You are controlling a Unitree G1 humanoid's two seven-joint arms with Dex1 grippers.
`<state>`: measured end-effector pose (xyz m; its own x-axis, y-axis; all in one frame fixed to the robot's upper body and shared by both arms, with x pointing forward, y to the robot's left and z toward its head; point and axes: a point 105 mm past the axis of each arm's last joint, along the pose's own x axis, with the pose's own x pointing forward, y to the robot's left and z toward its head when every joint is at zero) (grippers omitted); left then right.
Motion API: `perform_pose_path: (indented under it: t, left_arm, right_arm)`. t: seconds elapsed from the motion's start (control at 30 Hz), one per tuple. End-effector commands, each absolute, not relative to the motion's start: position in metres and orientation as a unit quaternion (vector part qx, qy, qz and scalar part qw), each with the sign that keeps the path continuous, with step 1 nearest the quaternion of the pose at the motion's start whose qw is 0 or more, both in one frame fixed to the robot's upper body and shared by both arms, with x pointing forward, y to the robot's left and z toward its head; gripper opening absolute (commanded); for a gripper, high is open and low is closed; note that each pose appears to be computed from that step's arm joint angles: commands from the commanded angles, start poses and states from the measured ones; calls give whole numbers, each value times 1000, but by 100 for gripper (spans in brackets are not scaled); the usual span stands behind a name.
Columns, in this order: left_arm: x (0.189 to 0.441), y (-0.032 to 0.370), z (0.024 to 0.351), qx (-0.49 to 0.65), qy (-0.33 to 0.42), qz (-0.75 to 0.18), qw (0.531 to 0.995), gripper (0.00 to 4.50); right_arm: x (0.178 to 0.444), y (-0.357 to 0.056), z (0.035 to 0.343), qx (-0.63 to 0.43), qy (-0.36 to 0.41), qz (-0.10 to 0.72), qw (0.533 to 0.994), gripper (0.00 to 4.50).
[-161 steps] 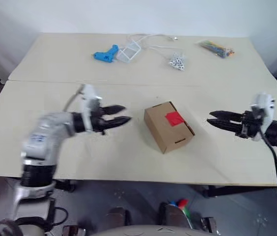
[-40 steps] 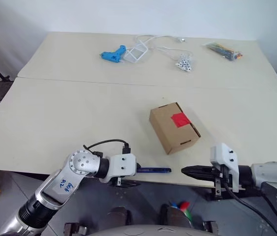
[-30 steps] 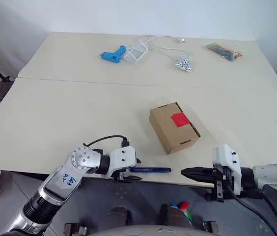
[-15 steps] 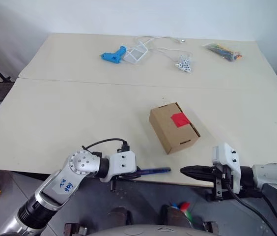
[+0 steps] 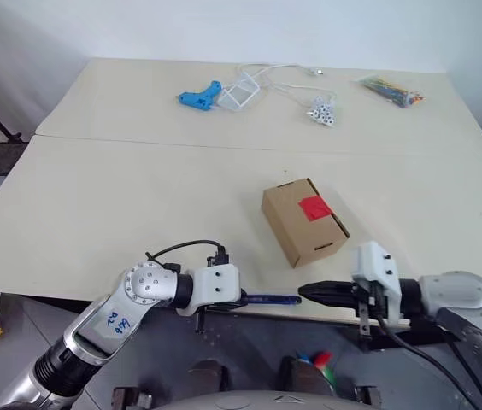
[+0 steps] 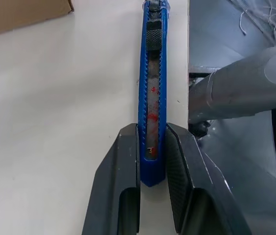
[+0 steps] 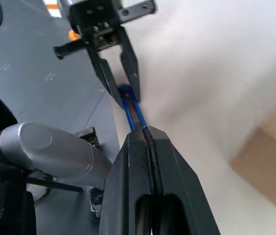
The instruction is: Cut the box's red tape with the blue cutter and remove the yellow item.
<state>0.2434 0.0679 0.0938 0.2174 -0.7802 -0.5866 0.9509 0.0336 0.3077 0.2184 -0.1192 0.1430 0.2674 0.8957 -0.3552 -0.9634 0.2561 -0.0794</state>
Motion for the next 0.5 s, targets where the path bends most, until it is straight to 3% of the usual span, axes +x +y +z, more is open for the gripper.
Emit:
perform_pose_path:
  t: [0.03, 0.5]
  left_arm:
    - [253, 71, 80, 355, 150, -591, 709, 39]
    - [256, 65, 84, 369, 136, -588, 707, 39]
  right_arm:
    - [228, -117, 130, -172, 137, 583, 782, 0]
    - [238, -117, 98, -199, 179, 578, 771, 0]
